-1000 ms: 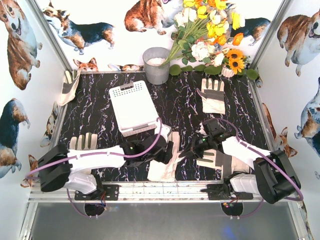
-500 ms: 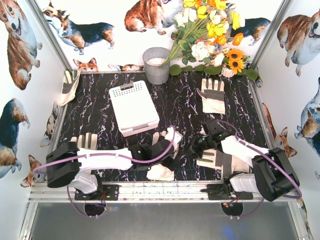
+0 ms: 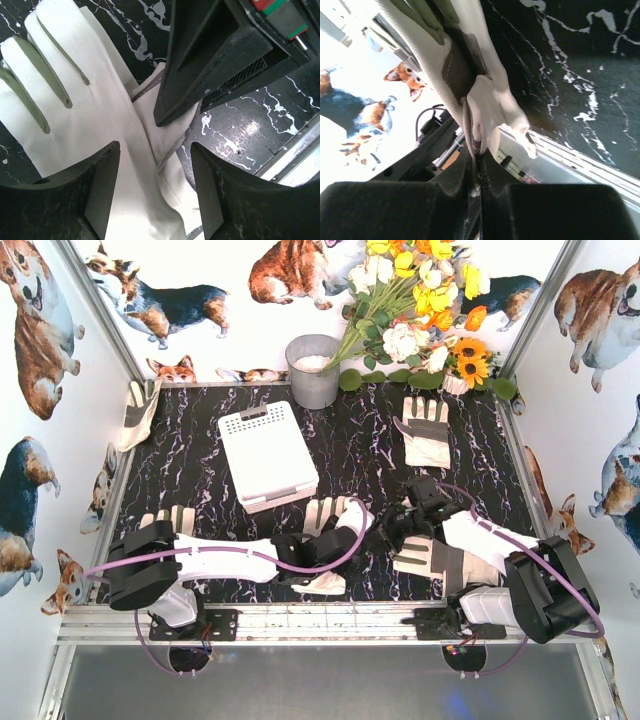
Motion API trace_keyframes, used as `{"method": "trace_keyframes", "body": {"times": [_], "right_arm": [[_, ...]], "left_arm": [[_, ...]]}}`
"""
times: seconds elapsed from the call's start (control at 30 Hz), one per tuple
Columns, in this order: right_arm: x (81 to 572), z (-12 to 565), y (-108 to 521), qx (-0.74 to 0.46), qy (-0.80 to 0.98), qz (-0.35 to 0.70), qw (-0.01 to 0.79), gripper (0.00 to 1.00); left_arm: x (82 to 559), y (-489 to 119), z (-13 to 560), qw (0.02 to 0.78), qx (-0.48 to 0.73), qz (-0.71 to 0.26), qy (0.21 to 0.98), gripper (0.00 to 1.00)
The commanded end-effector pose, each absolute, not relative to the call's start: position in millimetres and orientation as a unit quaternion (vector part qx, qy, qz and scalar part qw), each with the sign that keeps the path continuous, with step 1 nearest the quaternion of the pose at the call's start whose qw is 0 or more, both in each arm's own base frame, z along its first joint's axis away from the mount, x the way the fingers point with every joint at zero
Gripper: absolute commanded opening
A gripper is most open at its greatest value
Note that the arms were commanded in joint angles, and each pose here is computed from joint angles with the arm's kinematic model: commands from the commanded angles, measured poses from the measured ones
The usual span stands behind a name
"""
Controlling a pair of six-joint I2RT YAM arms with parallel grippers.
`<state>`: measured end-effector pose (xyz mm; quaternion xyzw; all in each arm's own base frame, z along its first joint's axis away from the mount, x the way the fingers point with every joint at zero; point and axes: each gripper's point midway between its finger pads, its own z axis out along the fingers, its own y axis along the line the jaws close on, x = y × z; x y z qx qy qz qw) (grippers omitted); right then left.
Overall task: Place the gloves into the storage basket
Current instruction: Pick up the glove from the center of the board.
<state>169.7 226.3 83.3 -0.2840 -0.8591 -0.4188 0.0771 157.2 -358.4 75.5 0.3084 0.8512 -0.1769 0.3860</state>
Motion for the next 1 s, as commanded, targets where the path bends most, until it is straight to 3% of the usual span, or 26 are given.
{"method": "trace_keyframes", "body": {"times": [0.0, 0.13, 0.33, 0.53, 0.57, 0.7, 0.97], "right_arm": [[187, 112, 239, -0.289, -0.832, -0.47, 0.06, 0.0], [190, 116, 241, -0.308, -0.817, -0.484, 0.061, 0.0], [192, 116, 240, -0.309, -0.818, -0.482, 0.057, 0.0], [191, 110, 239, -0.308, -0.823, -0.474, 0.055, 0.0], [191, 110, 239, -0.305, -0.824, -0.474, 0.053, 0.02], [192, 109, 236, -0.293, -0.833, -0.467, 0.036, 0.32], [194, 100, 227, -0.274, -0.853, -0.444, 0.007, 0.67]], "left_arm": [[161, -360, 67, 0.399, 0.312, -0.164, 0.846, 0.51], [160, -359, 60, 0.398, 0.312, -0.162, 0.847, 0.43], [163, -351, 56, 0.403, 0.295, -0.145, 0.854, 0.13], [166, -344, 54, 0.406, 0.275, -0.132, 0.862, 0.0], [166, -343, 54, 0.406, 0.272, -0.132, 0.862, 0.0], [166, -339, 54, 0.408, 0.262, -0.133, 0.864, 0.0], [166, -336, 55, 0.409, 0.255, -0.133, 0.866, 0.0]]}}
